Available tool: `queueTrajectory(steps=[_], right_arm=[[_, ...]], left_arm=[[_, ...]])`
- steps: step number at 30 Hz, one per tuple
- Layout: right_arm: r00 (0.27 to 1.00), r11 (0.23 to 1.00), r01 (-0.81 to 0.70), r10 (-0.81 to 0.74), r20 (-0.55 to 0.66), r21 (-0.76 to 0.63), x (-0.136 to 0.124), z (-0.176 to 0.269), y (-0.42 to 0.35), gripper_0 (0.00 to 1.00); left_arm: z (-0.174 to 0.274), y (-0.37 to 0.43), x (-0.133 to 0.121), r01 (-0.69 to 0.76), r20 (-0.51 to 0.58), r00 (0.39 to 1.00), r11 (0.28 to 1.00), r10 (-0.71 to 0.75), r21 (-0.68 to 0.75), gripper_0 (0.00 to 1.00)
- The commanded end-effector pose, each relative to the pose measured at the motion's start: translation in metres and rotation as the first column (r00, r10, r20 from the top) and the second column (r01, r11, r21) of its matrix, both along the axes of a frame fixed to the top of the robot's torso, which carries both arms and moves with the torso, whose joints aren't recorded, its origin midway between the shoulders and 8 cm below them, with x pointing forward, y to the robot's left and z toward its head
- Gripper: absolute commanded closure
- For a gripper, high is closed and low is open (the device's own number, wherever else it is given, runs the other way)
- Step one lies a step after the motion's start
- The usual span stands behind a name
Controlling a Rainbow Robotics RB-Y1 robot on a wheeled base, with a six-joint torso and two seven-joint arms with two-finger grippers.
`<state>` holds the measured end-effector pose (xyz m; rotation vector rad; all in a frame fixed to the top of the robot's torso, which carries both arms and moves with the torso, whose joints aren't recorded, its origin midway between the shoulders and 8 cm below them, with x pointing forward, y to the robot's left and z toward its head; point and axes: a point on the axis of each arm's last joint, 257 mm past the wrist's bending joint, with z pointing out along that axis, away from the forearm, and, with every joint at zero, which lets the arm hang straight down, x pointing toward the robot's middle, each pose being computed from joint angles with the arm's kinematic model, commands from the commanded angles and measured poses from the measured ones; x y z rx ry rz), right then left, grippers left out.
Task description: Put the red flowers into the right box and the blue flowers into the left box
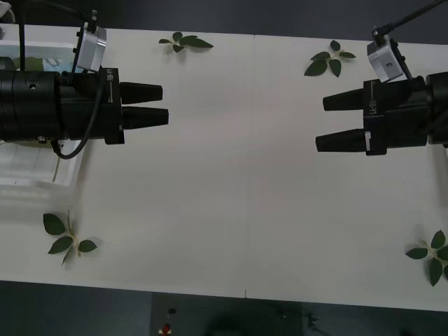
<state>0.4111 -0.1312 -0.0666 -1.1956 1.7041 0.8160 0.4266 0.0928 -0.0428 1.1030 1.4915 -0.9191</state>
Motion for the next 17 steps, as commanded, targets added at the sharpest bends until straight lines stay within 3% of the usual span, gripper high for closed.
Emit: queueTrajectory(steps=[1,17], right_arm=[[1.0,1.0,-0.007,0.006,0.023,0.02,-0.0008,0.0241,0.0069,0.0],[1.0,1.0,0.001,-0.001,0.019,0.026,0.0008,0.024,0.0066,0.0]], left_arm=[[0.0042,0.0016,-0.0026,0.009,0.05,0.999,1.0,-0.009,0.014,0.45],[0.0042,0.0016,-0.0026,0.009,0.05,0.999,1.0,-0.009,0.014,0.45]])
